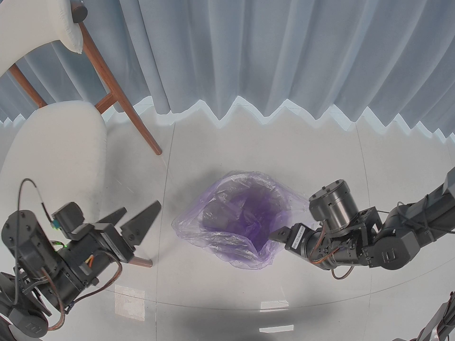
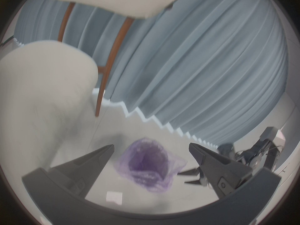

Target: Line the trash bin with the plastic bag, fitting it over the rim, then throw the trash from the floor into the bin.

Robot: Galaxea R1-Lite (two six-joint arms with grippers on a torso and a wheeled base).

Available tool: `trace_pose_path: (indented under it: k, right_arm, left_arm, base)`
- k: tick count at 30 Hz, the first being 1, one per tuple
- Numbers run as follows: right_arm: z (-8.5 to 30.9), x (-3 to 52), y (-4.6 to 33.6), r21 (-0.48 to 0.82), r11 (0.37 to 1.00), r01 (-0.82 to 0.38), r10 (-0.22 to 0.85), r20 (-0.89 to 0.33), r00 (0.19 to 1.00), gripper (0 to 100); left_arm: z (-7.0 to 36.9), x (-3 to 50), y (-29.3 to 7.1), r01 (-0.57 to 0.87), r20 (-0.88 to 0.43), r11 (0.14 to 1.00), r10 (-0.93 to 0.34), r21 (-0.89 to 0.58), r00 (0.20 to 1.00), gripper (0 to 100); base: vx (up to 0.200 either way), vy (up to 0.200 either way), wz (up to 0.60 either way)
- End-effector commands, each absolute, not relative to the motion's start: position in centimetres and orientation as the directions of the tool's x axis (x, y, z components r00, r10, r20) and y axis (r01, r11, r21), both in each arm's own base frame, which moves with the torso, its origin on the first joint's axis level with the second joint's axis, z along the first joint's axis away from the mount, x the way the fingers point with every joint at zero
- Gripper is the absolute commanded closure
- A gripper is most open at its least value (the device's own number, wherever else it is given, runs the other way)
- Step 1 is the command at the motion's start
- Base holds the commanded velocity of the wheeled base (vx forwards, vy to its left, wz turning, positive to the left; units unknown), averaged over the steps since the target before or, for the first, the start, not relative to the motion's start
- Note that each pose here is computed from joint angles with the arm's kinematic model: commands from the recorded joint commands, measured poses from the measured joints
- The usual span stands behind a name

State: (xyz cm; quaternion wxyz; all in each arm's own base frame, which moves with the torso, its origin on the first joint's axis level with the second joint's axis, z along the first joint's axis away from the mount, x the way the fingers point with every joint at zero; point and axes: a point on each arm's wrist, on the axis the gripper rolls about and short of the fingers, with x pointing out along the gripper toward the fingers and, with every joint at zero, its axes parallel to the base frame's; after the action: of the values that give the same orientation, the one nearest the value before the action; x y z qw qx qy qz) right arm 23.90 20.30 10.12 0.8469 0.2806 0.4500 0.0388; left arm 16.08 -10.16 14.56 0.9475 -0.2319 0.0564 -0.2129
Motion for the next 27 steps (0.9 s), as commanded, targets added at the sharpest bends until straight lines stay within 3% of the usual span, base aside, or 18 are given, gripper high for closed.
trace_pose_path:
  k: [1, 7, 12, 27]
  right_arm:
    - [13.1, 24.9, 17.0, 0.582, 0.785, 0.213, 0.302, -0.66, 0.688, 0]
    - [13.4, 26.8, 14.5, 0.562, 0.793, 0.236, 0.242, -0.646, 0.724, 0]
    - [12.5, 27.6, 13.7, 0.565, 0.785, 0.253, 0.258, -0.67, 0.696, 0]
    - [9.5, 31.2, 14.8, 0.553, 0.799, 0.237, 0.25, -0.664, 0.705, 0]
  left_arm:
    - [13.9, 18.3, -13.6, 0.33, -0.19, 0.792, -0.48, -0.513, 0.856, 0]
    - [13.8, 20.9, -15.6, 0.187, -0.362, 0.798, -0.451, -0.574, 0.816, 0]
    - [12.0, 22.6, -16.7, 0.084, -0.503, 0.832, -0.408, -0.548, 0.762, 0]
    - [7.1, 27.2, -19.6, -0.056, -0.599, 0.826, -0.358, -0.56, 0.717, 0]
  base:
    - [0.0, 0.0, 0.0]
    - [0.0, 0.0, 0.0]
    - [0.0, 0.0, 0.0]
    - [0.0, 0.0, 0.0]
